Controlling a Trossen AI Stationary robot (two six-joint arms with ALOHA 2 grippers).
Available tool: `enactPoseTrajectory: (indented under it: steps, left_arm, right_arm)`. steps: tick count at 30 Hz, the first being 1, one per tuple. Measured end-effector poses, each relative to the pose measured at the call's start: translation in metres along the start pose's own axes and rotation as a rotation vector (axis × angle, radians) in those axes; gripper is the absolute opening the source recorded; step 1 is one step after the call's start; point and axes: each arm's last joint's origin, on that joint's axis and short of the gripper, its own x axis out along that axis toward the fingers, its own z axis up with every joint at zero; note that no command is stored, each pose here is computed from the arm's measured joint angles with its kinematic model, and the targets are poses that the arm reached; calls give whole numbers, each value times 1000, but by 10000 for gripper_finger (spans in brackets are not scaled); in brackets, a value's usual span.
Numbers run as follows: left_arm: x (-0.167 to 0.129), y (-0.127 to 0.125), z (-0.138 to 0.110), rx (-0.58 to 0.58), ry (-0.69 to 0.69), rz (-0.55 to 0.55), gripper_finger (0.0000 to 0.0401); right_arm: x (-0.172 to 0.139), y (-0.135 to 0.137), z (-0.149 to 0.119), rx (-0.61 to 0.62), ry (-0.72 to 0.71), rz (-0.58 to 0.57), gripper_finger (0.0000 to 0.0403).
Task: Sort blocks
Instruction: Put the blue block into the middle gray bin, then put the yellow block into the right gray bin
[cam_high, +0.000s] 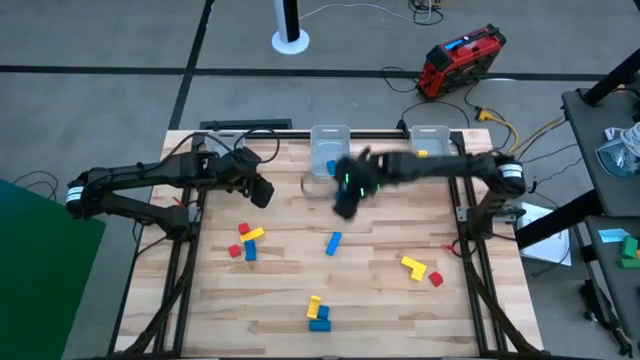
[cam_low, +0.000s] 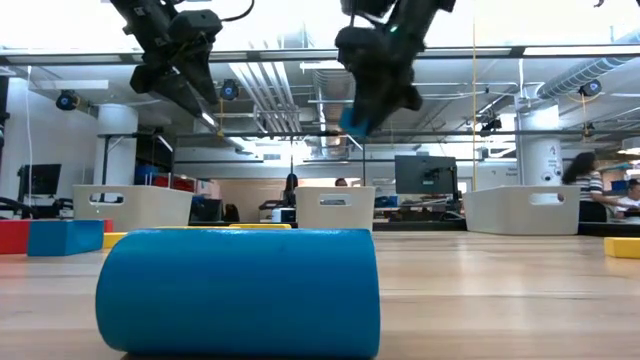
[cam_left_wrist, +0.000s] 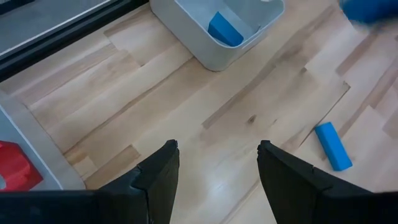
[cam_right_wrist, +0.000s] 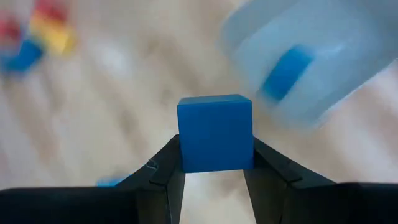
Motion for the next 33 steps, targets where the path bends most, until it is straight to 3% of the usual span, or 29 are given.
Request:
enactPoseTrajectory:
  steps: [6, 11, 16, 23, 29, 33]
  left_arm:
    - [0, 0, 0, -43, 2, -1, 194]
    - [0, 0, -1, -92, 12, -5, 194]
    - [0, 0, -1, -121, 24, -19, 194]
    - [0, 0, -2, -136, 33, -22, 194]
    - [0, 0, -2, -136, 33, -22, 194]
    - [0, 0, -2, -136, 33, -22, 194]
  right_arm:
    - [5, -71, 49, 185, -143, -36, 123]
    - [32, -110, 56, 261, -61, 16, 123]
    - [64, -118, 52, 259, 27, 62, 123]
    - [79, -121, 53, 265, 17, 47, 128]
    - [76, -123, 53, 277, 5, 10, 233]
    - [65, -121, 56, 272, -23, 16, 258]
